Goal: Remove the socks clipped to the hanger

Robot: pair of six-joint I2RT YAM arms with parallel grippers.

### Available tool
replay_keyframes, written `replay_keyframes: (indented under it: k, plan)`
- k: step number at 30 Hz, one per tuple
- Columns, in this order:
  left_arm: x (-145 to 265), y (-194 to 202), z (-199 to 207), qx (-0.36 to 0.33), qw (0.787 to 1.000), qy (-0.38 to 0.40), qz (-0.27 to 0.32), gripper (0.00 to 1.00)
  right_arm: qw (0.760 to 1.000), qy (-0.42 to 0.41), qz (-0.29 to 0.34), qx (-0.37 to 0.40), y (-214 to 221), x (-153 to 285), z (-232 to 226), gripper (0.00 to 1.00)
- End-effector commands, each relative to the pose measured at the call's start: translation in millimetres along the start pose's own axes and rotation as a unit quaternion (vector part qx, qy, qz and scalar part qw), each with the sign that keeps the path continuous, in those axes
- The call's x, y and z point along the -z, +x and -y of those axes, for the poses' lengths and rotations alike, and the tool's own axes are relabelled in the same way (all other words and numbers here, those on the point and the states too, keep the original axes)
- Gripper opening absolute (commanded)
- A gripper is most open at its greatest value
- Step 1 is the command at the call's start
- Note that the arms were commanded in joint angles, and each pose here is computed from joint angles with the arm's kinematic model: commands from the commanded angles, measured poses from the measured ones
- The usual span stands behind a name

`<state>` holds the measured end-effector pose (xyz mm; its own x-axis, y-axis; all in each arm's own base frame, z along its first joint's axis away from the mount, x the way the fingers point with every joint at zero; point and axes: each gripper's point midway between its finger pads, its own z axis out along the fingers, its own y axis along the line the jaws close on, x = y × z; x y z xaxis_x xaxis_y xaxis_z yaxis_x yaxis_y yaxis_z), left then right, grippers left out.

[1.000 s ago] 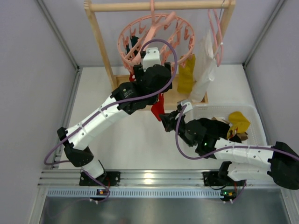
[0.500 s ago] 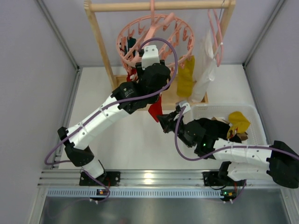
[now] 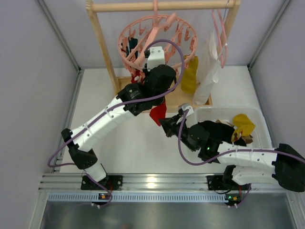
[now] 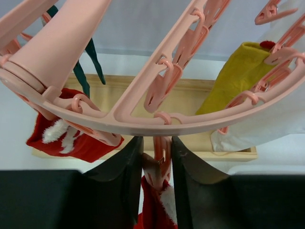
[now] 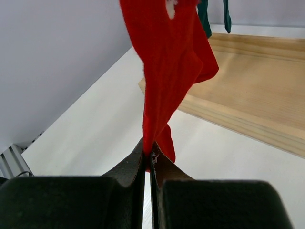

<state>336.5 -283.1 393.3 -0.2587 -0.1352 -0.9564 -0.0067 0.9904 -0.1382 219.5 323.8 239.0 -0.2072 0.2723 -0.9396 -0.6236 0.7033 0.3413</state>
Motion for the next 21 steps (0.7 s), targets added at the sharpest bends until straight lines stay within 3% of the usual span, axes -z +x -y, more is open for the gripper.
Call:
replay_keyframes:
  k: [1,6,10,14,19,21]
  plan:
    - [-2.1,-14.2,1.3,0.022,1.0,-0.002,0.022,0.28,0.999,-0.023,0.017,-0.016,-7.8,1.7,-15.5,0.0]
    - [-3.2,-13.3,1.0,0.021,1.0,-0.001,0.022,0.07,1.0,-0.018,0.019,-0.017,-7.5,6.8,-11.6,0.0]
    - [-4.3,-11.0,0.2,0.023,1.0,0.002,0.017,0.06,0.999,-0.019,0.022,-0.02,-12.3,16.3,-8.8,0.0]
    - [-1.1,-5.3,5.1,0.022,0.999,0.025,0.004,0.12,1.0,0.005,0.011,-0.014,-16.5,35.0,6.0,0.0]
    - [8.8,-2.3,9.1,0.031,0.998,0.06,-0.011,0.37,0.996,0.083,0.005,-0.01,-38.7,71.2,41.4,0.0]
    - [14.9,-3.2,7.3,0.039,0.997,0.07,-0.014,0.45,0.987,0.16,-0.015,0.008,-39.7,88.9,71.0,0.0]
